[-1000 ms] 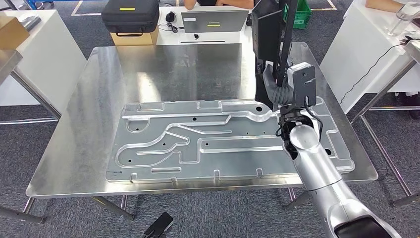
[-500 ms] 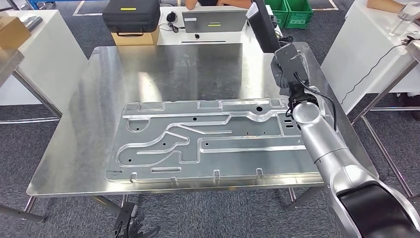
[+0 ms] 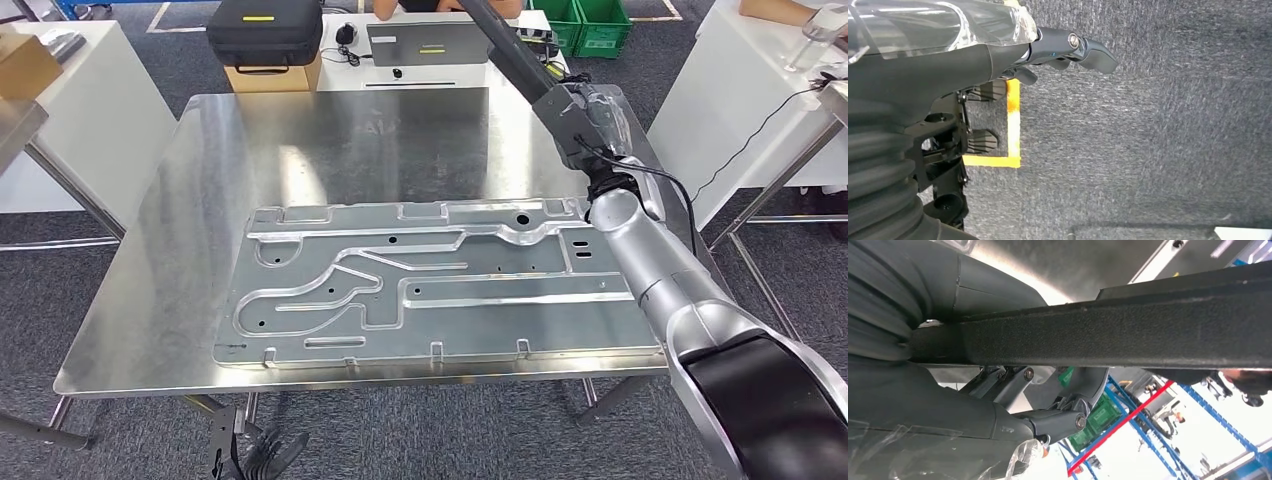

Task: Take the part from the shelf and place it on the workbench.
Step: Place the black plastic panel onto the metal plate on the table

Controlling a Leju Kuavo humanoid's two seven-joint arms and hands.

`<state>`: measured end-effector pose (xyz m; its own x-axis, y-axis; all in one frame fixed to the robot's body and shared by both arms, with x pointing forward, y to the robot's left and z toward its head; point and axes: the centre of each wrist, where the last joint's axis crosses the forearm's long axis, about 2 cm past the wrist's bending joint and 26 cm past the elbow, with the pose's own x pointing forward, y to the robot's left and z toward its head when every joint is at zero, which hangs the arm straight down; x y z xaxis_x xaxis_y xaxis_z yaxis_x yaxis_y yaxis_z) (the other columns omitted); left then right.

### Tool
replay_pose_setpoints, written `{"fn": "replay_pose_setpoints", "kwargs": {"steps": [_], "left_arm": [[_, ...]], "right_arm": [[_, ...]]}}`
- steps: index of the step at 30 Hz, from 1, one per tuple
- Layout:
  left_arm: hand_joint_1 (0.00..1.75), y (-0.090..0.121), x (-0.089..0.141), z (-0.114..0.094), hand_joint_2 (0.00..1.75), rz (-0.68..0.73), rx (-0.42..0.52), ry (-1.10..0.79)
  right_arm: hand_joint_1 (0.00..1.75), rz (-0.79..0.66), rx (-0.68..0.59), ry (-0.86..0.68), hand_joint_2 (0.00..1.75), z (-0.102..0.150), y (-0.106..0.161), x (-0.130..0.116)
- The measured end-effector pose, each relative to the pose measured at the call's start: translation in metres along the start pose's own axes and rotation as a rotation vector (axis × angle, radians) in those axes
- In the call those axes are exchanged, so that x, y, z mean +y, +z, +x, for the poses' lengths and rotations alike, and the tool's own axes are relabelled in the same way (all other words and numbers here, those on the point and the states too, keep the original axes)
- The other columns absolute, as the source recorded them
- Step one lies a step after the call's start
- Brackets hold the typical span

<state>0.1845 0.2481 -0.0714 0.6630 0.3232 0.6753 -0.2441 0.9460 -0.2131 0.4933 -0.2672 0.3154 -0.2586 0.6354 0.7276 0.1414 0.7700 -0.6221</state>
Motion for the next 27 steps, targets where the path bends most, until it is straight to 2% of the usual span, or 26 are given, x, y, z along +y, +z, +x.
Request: {"fn": "replay_pose_setpoints", "kwargs": {"steps": [11,27], "left_arm": [[0.00,0.001,-0.010,-0.003,1.75,-0.025,-0.002,0.027],[0.00,0.001,-0.012,-0.003,1.75,-0.054,-0.001,0.028]], "right_arm": [[1.75,0.066,0.008,0.012,1.75,-0.006,0.006,0.024],[1.75,0.093,0.025,0.013,1.75,-0.009,0.009,0.037]]}}
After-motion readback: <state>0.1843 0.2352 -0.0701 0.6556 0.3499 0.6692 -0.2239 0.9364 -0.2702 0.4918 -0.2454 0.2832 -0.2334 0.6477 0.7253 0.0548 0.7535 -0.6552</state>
